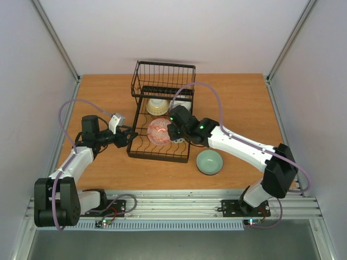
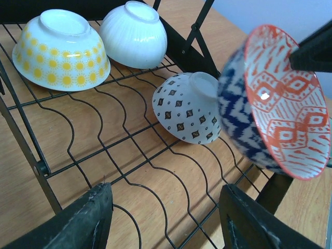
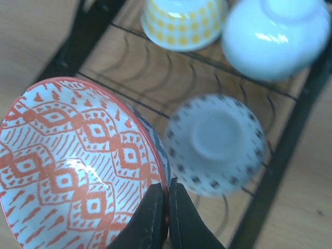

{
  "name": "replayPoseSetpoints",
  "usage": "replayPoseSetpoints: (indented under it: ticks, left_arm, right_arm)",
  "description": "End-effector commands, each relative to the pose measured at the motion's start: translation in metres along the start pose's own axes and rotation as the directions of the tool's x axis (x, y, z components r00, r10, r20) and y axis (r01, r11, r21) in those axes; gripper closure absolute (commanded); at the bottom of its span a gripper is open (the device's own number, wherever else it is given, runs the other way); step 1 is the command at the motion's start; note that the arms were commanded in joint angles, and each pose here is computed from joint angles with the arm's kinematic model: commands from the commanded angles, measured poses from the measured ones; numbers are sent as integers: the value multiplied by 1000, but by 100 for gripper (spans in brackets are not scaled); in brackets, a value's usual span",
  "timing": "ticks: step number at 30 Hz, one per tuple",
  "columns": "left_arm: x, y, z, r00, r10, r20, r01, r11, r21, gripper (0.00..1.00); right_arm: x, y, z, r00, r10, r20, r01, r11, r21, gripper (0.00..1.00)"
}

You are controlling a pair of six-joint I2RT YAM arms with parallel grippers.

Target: Load the bowls into the dish rack

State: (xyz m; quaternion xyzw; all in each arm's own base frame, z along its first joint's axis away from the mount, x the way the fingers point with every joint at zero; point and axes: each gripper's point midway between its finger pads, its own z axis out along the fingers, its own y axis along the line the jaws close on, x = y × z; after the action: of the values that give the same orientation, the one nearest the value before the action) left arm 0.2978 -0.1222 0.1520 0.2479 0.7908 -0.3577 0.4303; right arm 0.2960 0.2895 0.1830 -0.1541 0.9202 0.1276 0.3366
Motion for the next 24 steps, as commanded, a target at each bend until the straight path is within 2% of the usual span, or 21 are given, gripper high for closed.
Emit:
replayPoseSetpoints:
  ticks: [1, 11, 24]
  left_arm:
    - [-11, -2, 0, 999, 40, 16, -41, 999, 23, 42]
    - [-12, -7, -2, 998, 55, 23, -55, 998, 34, 42]
    - [-11, -5, 1, 999, 45, 14, -45, 998, 34, 43]
  right_arm:
    - [-41, 43, 5, 995, -42, 96, 50, 995, -88, 99]
    - [-46, 71, 33, 991, -108, 76, 114, 990, -78, 99]
    - [-54, 94, 20, 982, -149, 116, 163, 979, -120, 99]
